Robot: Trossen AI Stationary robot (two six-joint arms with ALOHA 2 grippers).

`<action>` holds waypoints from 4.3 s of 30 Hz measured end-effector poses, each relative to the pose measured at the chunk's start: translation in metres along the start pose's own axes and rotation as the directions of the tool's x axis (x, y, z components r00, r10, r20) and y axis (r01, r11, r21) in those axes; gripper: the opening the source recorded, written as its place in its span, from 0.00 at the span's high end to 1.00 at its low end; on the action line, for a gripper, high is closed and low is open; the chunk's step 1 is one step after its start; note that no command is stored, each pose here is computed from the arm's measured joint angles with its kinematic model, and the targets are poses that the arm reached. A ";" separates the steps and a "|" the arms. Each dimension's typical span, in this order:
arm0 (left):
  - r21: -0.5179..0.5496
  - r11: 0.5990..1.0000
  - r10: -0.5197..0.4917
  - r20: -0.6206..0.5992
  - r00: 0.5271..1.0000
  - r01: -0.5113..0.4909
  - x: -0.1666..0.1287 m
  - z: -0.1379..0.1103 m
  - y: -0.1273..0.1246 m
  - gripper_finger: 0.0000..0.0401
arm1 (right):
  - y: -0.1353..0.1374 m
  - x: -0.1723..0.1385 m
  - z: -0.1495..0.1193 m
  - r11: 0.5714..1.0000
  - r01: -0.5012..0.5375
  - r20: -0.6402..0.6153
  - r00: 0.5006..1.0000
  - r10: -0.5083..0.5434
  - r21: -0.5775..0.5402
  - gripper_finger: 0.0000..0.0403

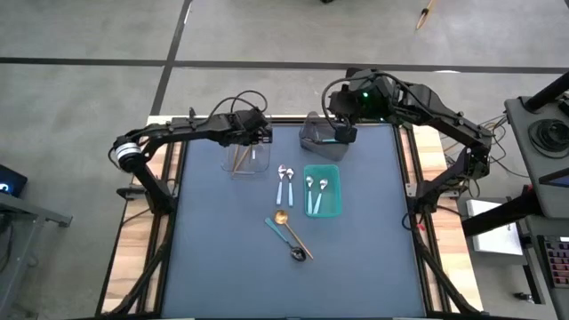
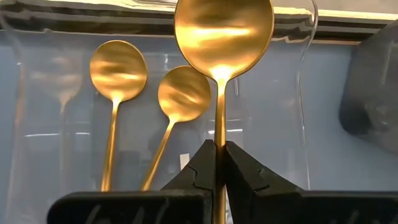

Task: Sort silverware by color (type)
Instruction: Adjust the gold spoon in the transparent bin, then put the blue spoon into the black bin

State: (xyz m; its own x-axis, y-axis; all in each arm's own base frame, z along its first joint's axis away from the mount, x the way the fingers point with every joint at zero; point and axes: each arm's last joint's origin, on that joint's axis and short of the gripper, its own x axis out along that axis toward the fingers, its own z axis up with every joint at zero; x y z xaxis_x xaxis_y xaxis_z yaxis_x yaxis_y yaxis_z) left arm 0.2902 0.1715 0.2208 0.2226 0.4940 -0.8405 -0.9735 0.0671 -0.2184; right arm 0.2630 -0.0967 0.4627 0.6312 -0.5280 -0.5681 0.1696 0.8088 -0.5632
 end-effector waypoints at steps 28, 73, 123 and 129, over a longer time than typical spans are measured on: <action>0.020 0.999 0.028 -0.050 0.998 -0.027 0.036 -0.010 -0.009 0.98 | -0.001 0.004 0.000 0.999 0.004 -0.004 1.000 -0.004 0.048 0.67; 0.293 0.955 -0.044 -0.001 0.999 0.042 -0.038 -0.010 -0.037 0.79 | 0.000 0.009 0.004 0.956 -0.044 0.036 0.999 0.035 0.291 0.67; 0.668 0.559 -0.622 -0.054 0.781 0.491 -0.207 -0.093 0.068 0.87 | 0.295 0.152 0.046 0.496 -0.233 -0.291 0.578 0.762 0.836 0.73; 0.665 0.562 -0.622 -0.053 0.781 0.493 -0.207 -0.094 0.067 0.87 | 0.322 0.159 0.040 0.526 -0.241 -0.339 0.538 0.772 0.816 0.76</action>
State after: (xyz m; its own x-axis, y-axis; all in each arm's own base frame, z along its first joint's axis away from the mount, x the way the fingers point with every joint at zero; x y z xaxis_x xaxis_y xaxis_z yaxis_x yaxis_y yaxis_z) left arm 0.1834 -0.0074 0.3337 0.7821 0.2981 -0.5472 -0.4716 0.8571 -0.2072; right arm 0.4480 0.0899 0.2150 0.2138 0.2520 -0.9438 0.5546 0.7640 0.3297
